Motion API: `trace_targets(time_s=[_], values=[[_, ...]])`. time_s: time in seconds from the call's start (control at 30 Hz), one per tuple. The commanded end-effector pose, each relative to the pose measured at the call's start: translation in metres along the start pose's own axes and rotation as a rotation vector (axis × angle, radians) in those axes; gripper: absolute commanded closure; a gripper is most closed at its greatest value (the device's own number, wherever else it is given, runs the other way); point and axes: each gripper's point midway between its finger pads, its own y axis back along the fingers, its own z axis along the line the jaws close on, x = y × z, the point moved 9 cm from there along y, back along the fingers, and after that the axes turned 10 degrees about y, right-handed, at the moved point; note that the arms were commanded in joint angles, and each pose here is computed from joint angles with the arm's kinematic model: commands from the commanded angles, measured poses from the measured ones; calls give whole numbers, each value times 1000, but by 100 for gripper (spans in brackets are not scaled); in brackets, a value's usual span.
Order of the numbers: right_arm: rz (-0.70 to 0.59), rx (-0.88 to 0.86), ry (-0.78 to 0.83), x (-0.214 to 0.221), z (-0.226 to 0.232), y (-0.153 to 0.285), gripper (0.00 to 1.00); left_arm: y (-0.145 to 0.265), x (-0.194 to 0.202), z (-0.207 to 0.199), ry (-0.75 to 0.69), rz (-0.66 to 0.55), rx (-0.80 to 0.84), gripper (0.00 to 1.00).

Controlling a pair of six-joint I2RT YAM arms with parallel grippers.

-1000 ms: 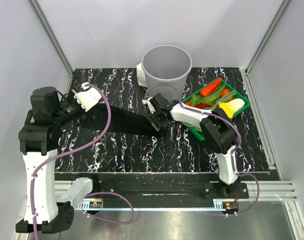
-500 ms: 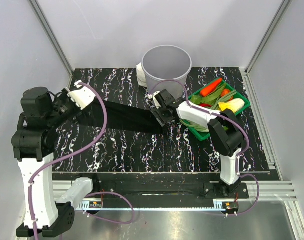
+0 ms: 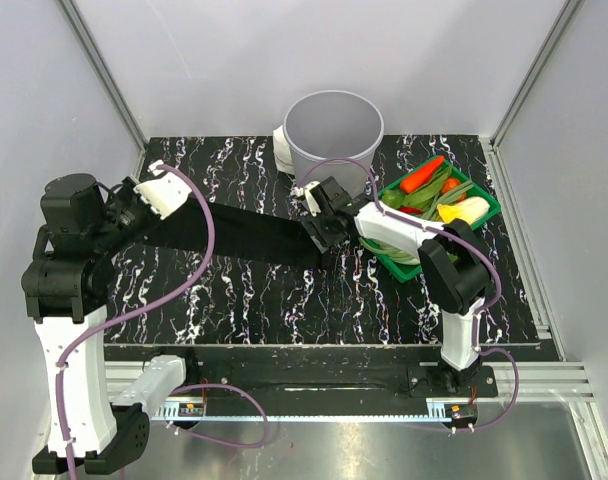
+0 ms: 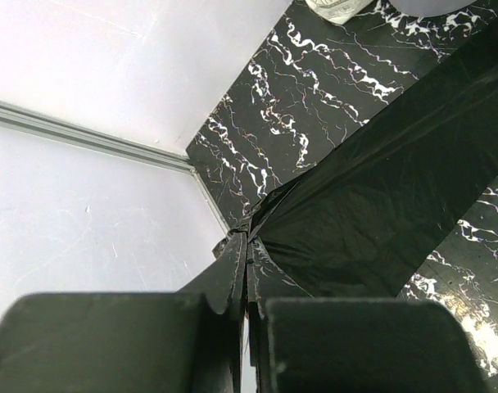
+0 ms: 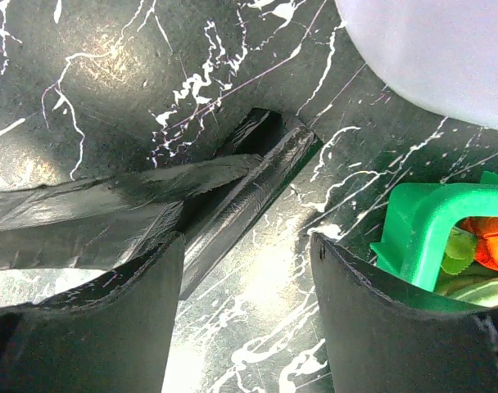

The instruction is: Put the trash bags into the trash bin

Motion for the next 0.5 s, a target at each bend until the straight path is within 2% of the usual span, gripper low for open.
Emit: trace_targets(time_s=[0.0, 0.23, 0.47], values=[[-37, -31, -28, -10, 0, -4, 31, 8, -9, 10, -18, -22, -65, 100], [16, -19, -11, 3, 1, -15, 32, 5, -6, 12, -28, -5, -87, 100], [14, 37, 0, 5, -10, -5, 32, -3, 7, 14, -49, 57, -124, 100]])
